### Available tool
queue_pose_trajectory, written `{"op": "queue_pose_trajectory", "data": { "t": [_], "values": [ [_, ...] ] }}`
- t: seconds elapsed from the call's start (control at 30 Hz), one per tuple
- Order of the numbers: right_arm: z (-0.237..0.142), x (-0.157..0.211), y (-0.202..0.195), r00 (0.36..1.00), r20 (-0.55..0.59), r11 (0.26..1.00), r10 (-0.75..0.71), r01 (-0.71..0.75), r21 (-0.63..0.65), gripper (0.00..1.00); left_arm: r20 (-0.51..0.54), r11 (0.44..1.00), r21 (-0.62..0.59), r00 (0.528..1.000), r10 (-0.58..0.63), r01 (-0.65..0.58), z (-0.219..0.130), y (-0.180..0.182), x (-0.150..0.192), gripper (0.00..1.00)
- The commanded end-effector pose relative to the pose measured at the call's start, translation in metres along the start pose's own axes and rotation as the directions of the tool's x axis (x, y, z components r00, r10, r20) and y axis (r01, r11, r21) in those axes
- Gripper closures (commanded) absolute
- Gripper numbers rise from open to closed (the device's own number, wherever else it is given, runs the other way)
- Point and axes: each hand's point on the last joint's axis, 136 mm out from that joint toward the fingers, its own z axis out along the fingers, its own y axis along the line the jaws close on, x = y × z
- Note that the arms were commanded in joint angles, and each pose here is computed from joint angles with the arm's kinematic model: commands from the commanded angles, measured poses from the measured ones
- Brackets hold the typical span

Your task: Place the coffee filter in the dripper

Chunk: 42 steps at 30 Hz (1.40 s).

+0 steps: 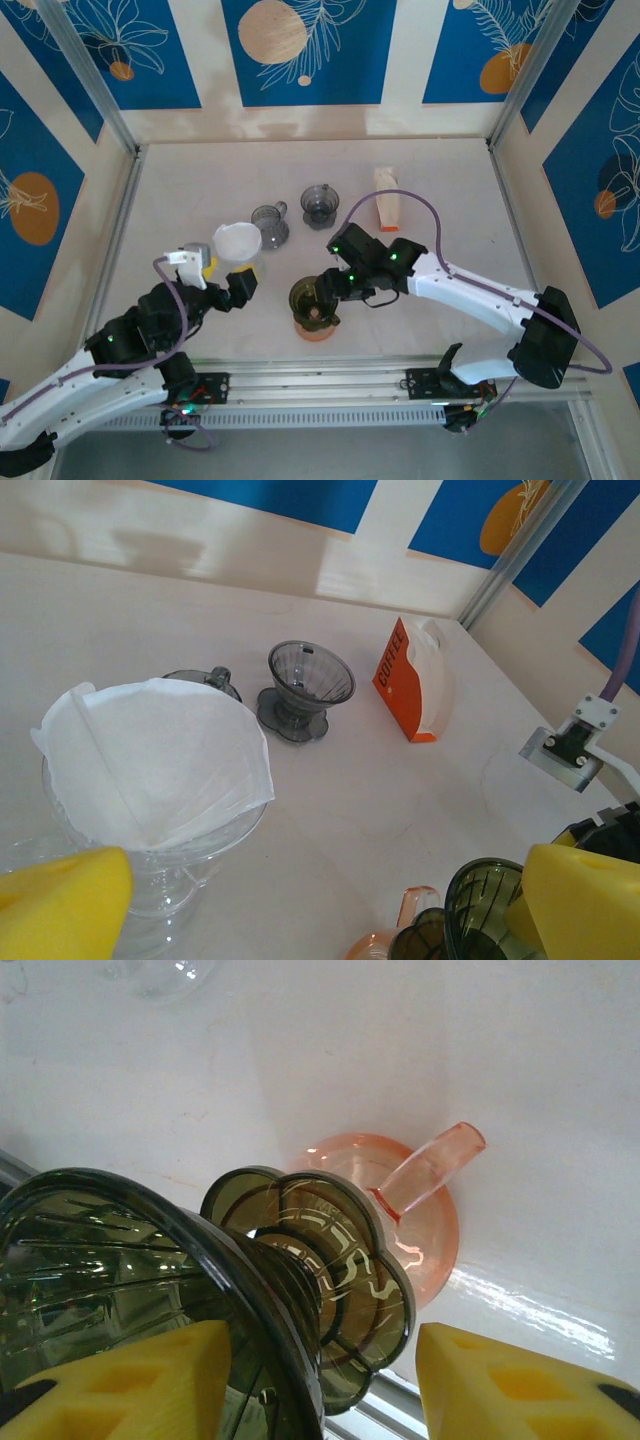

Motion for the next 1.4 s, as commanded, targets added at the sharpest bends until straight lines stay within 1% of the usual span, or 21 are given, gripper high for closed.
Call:
{"op": "queue_pose_trajectory", "data": {
  "t": [0.0, 0.2, 0.37, 0.43, 0.53, 0.63, 0.87, 1.0, 1.17, 1.27, 1.37],
  "values": [
    [-0.020, -0.008, -0.001, 0.998, 0.067, 1.000, 0.004, -0.005, 0.012, 0.44, -0.004, 1.000, 0.010, 1.000, 0.008, -0.008, 0.003, -0.004, 0.002, 0.00],
    [-0.045, -0.025, -0.013, 0.982, 0.189, 0.999, 0.023, -0.031, 0.038, 0.44, -0.019, 1.000, -0.002, 1.000, 0.018, -0.018, 0.006, -0.004, 0.004, 0.00],
    [-0.056, -0.041, -0.035, 0.966, 0.253, 0.994, 0.047, -0.071, 0.088, 0.45, -0.025, 1.000, 0.016, 0.999, 0.021, -0.021, 0.007, -0.006, 0.007, 0.00],
    [-0.060, -0.051, -0.042, 0.958, 0.279, 0.992, 0.061, -0.089, 0.089, 0.45, -0.030, 1.000, 0.020, 0.999, 0.023, -0.022, 0.008, -0.007, 0.008, 0.00],
    [-0.065, -0.068, -0.058, 0.944, 0.315, 0.986, 0.099, -0.136, 0.098, 0.46, -0.034, 1.000, 0.016, 0.999, 0.026, -0.026, 0.008, -0.007, 0.008, 0.00],
    [-0.070, -0.090, -0.079, 0.927, 0.356, 0.975, 0.115, -0.174, 0.138, 0.49, -0.033, 1.000, 0.009, 0.999, 0.027, -0.027, 0.007, -0.006, 0.008, 0.00],
    [-0.080, -0.149, -0.127, 0.883, 0.449, 0.940, 0.134, -0.256, 0.224, 0.58, -0.043, 1.000, 0.001, 0.999, 0.020, -0.020, 0.007, -0.003, 0.011, 0.00],
    [-0.072, -0.176, -0.149, 0.884, 0.443, 0.923, 0.150, -0.286, 0.258, 0.63, -0.050, 1.000, -0.002, 0.999, 0.013, -0.013, 0.007, -0.003, 0.013, 0.00],
    [-0.058, -0.202, -0.167, 0.897, 0.421, 0.904, 0.133, -0.284, 0.320, 0.69, -0.050, 1.000, -0.011, 0.999, 0.011, -0.011, 0.007, -0.001, 0.013, 0.00],
    [-0.054, -0.214, -0.179, 0.900, 0.416, 0.882, 0.126, -0.294, 0.369, 0.71, -0.051, 1.000, -0.010, 0.999, 0.011, -0.011, 0.008, -0.001, 0.013, 0.00],
    [-0.053, -0.225, -0.187, 0.897, 0.423, 0.870, 0.125, -0.305, 0.388, 0.71, -0.053, 1.000, -0.014, 0.999, 0.010, -0.011, 0.008, 0.000, 0.014, 0.00]
  ]
}}
